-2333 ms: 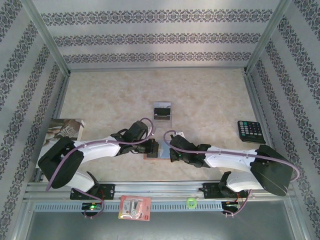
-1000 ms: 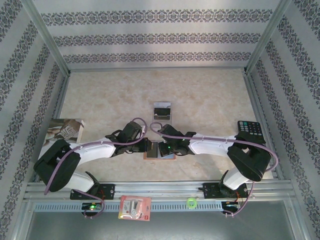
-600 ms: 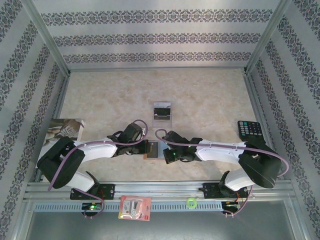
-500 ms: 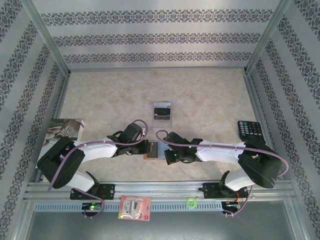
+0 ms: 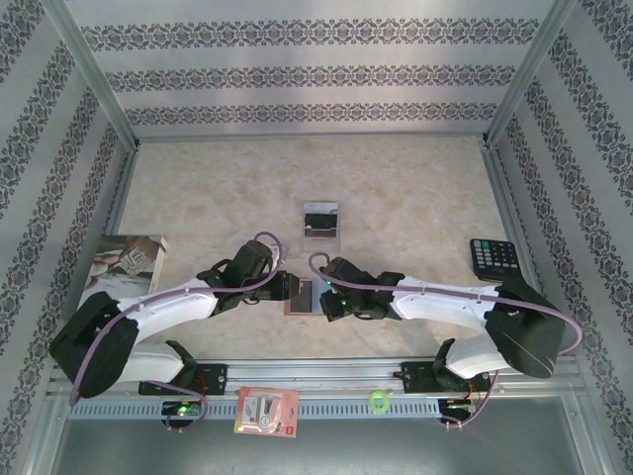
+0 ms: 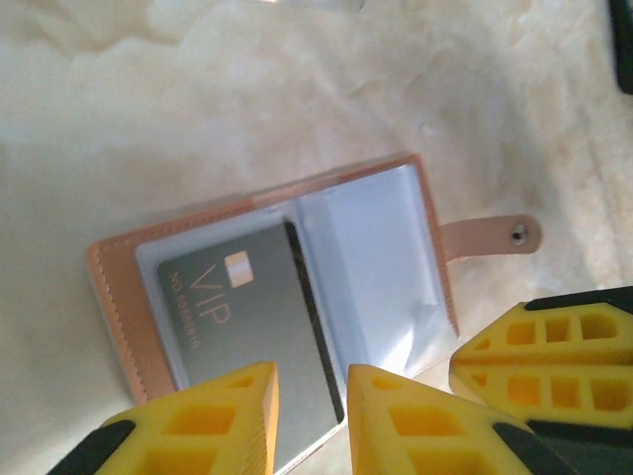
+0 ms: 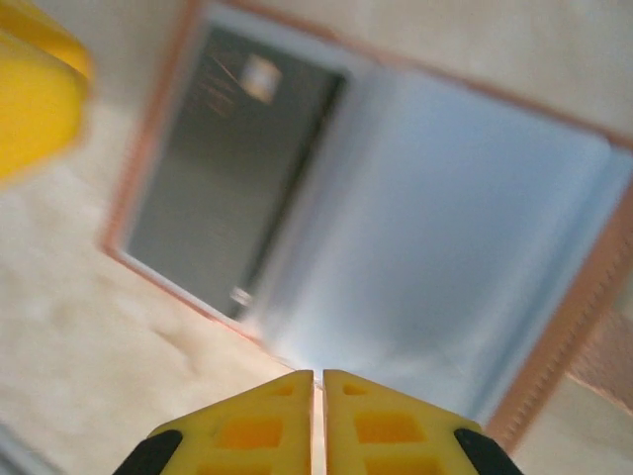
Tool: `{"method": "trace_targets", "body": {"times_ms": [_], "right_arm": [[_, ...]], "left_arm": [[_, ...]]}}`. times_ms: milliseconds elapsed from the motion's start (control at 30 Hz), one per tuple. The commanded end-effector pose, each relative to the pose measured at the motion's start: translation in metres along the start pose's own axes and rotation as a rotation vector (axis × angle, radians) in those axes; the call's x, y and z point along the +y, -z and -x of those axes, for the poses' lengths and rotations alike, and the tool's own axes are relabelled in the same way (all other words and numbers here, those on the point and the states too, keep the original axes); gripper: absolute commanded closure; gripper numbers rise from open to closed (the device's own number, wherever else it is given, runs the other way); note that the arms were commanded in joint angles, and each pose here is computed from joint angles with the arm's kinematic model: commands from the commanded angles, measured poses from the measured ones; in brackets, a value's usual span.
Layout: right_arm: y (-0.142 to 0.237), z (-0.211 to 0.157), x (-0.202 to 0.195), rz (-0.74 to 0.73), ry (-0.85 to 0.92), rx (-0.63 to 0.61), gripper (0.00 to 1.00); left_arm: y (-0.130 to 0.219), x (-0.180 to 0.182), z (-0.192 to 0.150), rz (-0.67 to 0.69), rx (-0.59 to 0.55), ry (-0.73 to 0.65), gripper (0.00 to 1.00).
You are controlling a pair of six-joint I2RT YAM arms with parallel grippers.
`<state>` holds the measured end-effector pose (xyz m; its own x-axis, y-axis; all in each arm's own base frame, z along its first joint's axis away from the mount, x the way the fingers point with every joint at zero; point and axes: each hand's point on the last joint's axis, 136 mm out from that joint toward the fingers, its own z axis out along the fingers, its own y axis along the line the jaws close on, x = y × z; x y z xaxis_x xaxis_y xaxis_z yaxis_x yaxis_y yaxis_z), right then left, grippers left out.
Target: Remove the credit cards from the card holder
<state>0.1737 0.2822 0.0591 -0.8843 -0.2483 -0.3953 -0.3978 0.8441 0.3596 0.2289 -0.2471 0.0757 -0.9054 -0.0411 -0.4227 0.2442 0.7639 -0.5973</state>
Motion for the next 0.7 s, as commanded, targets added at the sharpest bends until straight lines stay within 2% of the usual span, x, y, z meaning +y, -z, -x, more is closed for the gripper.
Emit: {"method": "trace_targets", "body": {"times_ms": [0, 267, 467, 667], "right_arm": [[0.004, 0.026, 0.028, 0.105, -0.014, -0.015, 0.88], [-0.037, 0.040, 0.025, 0.170, -0.219, 0.058, 0.89], [-0.052, 0.029, -0.005, 0.093, -0.328, 0.088, 0.87], [-0.050, 0.025, -0.019, 0.053, -0.372, 0.080, 0.84]], "left_arm": [[0.003, 0.014, -0.004, 0.059, 0.012, -0.030, 0.73], [-0.012, 0.017, -0.002, 0.056, 0.013, -0.029, 0.69], [-0.023, 0.027, -0.004, 0.097, 0.036, -0.029, 0.71], [-0.023, 0.041, -0.014, 0.155, 0.068, -0.019, 0.77]]}}
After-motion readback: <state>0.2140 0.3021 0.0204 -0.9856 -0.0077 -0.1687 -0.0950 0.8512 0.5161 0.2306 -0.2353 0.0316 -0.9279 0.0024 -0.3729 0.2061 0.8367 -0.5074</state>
